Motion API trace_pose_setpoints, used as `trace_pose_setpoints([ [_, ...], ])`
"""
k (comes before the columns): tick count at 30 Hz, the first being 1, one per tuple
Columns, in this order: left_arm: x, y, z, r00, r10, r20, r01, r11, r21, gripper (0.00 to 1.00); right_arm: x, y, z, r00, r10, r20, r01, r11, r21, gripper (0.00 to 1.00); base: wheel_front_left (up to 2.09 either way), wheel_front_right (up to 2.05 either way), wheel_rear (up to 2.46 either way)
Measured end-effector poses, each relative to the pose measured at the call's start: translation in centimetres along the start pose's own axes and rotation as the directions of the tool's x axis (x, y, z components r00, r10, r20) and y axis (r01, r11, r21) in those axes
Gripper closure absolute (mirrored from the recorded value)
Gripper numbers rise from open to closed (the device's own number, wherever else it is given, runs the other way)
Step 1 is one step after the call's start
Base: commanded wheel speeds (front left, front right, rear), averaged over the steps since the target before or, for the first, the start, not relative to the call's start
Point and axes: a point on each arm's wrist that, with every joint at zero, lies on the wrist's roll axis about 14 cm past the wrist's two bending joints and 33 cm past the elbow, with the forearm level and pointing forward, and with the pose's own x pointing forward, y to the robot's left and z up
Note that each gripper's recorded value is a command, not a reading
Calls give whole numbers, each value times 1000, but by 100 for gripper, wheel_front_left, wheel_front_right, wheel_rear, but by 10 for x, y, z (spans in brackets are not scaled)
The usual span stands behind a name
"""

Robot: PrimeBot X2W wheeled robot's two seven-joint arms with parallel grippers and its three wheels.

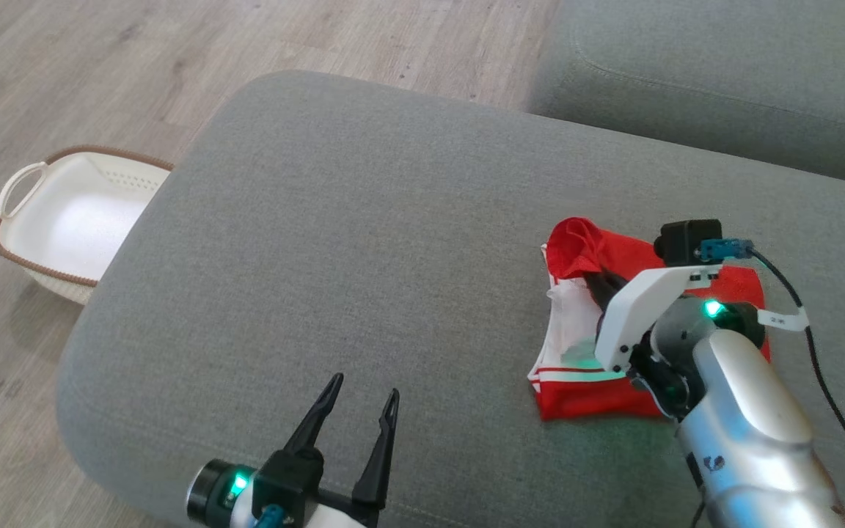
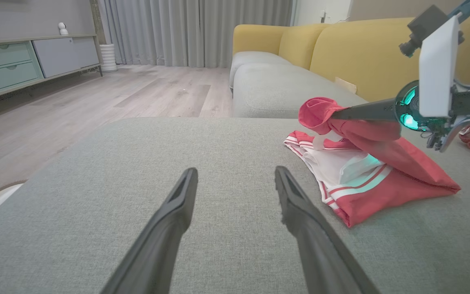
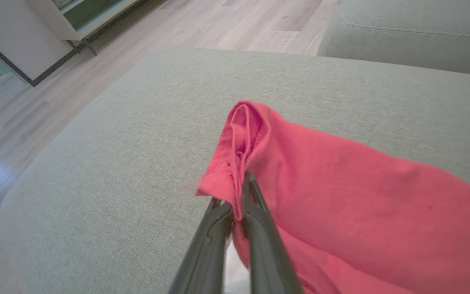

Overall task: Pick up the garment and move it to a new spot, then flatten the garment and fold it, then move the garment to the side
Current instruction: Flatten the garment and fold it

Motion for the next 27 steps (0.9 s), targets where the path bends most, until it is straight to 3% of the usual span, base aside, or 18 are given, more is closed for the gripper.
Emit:
trace_pose_setpoints([
  [1, 0, 1, -1, 1000, 3, -2, -3, 1000, 0, 0, 2, 2, -1, 1000, 7, -2, -7, 1000, -1, 95, 0, 0, 0],
  [3, -1, 1, -1, 1000, 7, -4, -7, 1000, 0, 0, 4, 8, -2, 1000, 25, -3, -25, 1000, 10, 0, 0, 0, 0],
  [11, 0, -2, -2, 1000, -5, -4, 5, 1000, 1, 0, -2, 9, 29, 991, 35, 130, -43, 998, 54, 0, 0, 0, 0],
  [18, 6, -10, 1, 999, -34, 7, 34, 999, 0, 0, -35, -40, 60, 959, -92, 267, 63, 991, 115, 0, 0, 0, 0],
  [22, 7, -13, 3, 999, -46, 17, 46, 999, -3, 0, -63, -84, 37, 946, -199, 256, 157, 971, 178, 0, 0, 0, 0],
  [27, 7, -9, 0, 999, -37, 7, 37, 999, 0, 0, -93, -107, -3, 927, -284, 243, 229, 946, 231, 0, 0, 0, 0],
])
